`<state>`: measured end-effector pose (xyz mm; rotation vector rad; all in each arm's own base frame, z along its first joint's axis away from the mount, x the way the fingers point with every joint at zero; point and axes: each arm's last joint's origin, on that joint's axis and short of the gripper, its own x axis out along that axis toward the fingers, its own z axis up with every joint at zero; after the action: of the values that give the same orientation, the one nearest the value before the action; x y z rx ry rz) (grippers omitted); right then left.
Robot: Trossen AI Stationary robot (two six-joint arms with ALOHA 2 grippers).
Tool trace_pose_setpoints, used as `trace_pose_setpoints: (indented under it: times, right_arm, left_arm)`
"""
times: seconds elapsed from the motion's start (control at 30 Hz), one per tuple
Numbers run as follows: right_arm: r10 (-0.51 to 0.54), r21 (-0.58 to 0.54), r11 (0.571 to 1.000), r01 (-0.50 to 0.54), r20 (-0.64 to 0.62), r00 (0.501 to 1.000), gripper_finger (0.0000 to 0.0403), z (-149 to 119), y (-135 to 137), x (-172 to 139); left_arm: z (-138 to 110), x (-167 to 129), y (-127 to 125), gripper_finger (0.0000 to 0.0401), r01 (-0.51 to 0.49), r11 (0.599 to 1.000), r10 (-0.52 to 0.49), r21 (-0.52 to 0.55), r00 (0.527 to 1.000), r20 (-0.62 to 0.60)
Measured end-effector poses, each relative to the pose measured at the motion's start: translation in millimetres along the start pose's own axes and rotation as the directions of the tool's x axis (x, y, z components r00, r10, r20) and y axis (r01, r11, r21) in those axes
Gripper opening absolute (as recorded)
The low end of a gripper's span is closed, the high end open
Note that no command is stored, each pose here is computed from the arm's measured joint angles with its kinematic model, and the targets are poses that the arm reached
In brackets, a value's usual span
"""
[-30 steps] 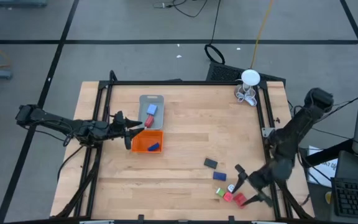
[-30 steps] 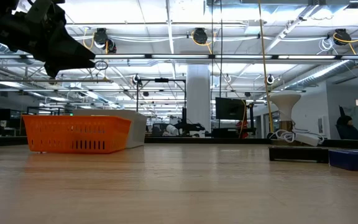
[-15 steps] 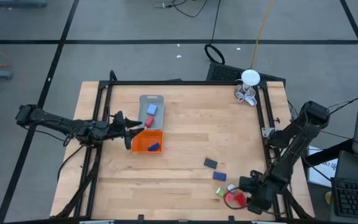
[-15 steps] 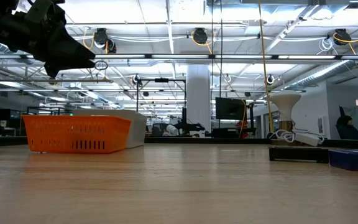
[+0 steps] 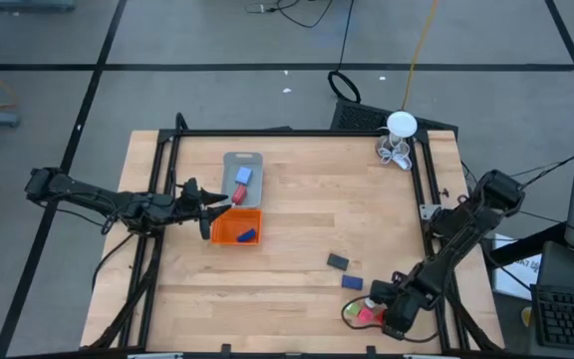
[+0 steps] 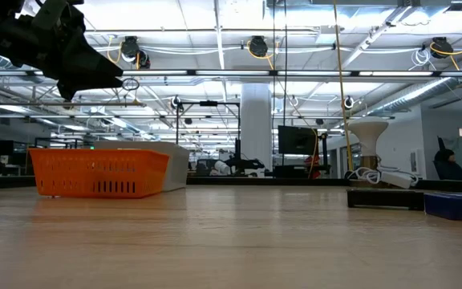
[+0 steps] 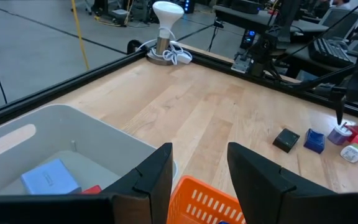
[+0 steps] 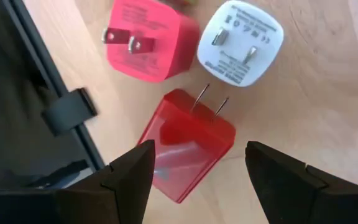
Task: Pick & Place Office items
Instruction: Put the red charger adapter into the gray bin
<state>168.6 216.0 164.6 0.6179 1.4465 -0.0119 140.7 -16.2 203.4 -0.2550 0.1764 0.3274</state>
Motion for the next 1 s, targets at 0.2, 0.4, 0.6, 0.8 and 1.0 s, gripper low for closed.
trace_pose_setpoints:
  times: [0.2, 0.4, 0.6, 0.8, 1.0]
  right_arm:
    - [-0.084, 0.005, 0.996, 0.084, 0.045, 0.995, 0.0242, 1, -13, 6]
    - [-0.255, 0.008, 0.967, 0.256, 0.096, 0.962, 0.0238, 1, -31, 5]
    - [-0.353, 0.001, 0.934, 0.356, 0.133, 0.926, 0.0215, 8, -42, 0]
    - [-0.475, 0.027, 0.88, 0.475, 0.096, 0.875, 0.02, 12, -58, -11]
    - [-0.453, 0.01, 0.889, 0.457, 0.16, 0.877, 0.0202, 15, -55, -11]
  left_arm:
    - [0, 0, 0, 0.0157, 0.0, 1.0, 0.0, 0.0, 1.0, 0.0]
    - [0, 0, 0, 0.0157, 0.0, 1.0, 0.0, 0.0, 1.0, 0.0]
    - [0, 0, 0, 0.0157, 0.0, 1.0, 0.0, 0.001, 1.0, 0.0]
    - [0, 0, 0, 0.0157, 0.0, 1.0, 0.0, 0.001, 1.0, 0.0]
    - [0, 0, 0, 0.0157, 0.0, 1.0, 0.0, 0.001, 1.0, 0.0]
